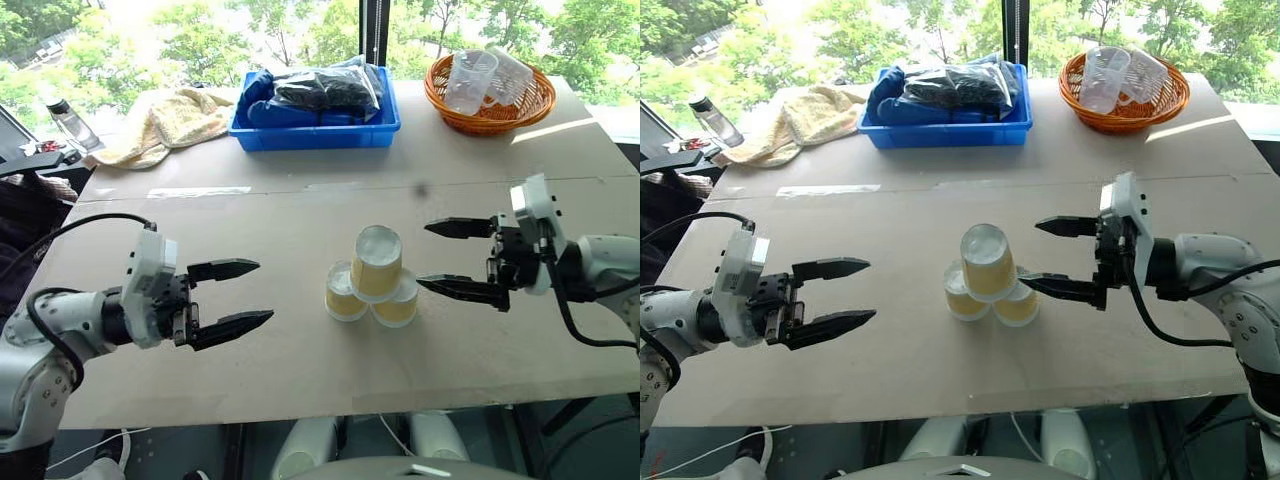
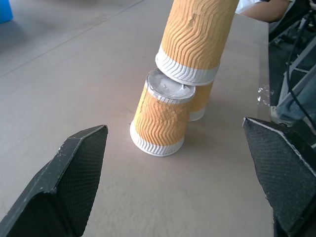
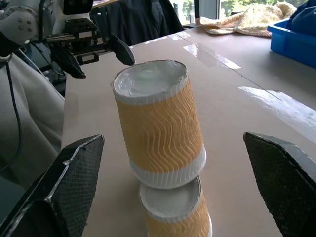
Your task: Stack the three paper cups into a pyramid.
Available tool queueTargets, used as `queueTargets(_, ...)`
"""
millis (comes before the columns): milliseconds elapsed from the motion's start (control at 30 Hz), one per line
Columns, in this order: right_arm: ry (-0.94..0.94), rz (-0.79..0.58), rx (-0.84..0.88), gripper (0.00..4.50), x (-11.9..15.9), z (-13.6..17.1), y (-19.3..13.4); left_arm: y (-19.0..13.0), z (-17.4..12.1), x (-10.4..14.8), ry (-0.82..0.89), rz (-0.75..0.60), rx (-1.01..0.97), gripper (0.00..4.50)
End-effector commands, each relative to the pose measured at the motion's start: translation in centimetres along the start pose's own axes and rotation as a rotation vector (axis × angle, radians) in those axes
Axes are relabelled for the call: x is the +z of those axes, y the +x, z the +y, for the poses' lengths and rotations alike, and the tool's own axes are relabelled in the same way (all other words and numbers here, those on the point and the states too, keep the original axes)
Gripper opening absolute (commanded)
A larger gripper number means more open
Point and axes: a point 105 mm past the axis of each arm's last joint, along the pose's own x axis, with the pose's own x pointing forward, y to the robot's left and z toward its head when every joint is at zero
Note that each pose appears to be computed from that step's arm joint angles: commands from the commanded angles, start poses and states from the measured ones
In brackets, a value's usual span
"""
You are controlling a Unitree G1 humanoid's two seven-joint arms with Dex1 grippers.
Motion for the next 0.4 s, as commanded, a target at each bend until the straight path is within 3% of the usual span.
queueTargets(33, -0.025, -0.002, -0.091, 4.47, -1.5, -1.5, -2.3, -0.3, 2.5, -1.5, 0.034, 0.028, 0.195, 4.5)
queueTargets(200, -0.006, -0.025, -0.297, 4.47, -8.5, -5.0, -5.7, 1.0, 4.0, -5.2, 0.015, 0.034, 0.309, 4.5)
queueTargets(300, -0.04, -0.101, -0.35, 4.47, -9.4, -6.0, -6.2, 0.9, 4.1, -6.3, 0.0, 0.041, 0.3, 4.5)
queueTargets(400, -0.065, -0.083, -0.377, 4.47, -11.2, -7.2, -6.4, 0.7, 4.7, -8.2, 0.039, 0.12, 0.293, 4.5)
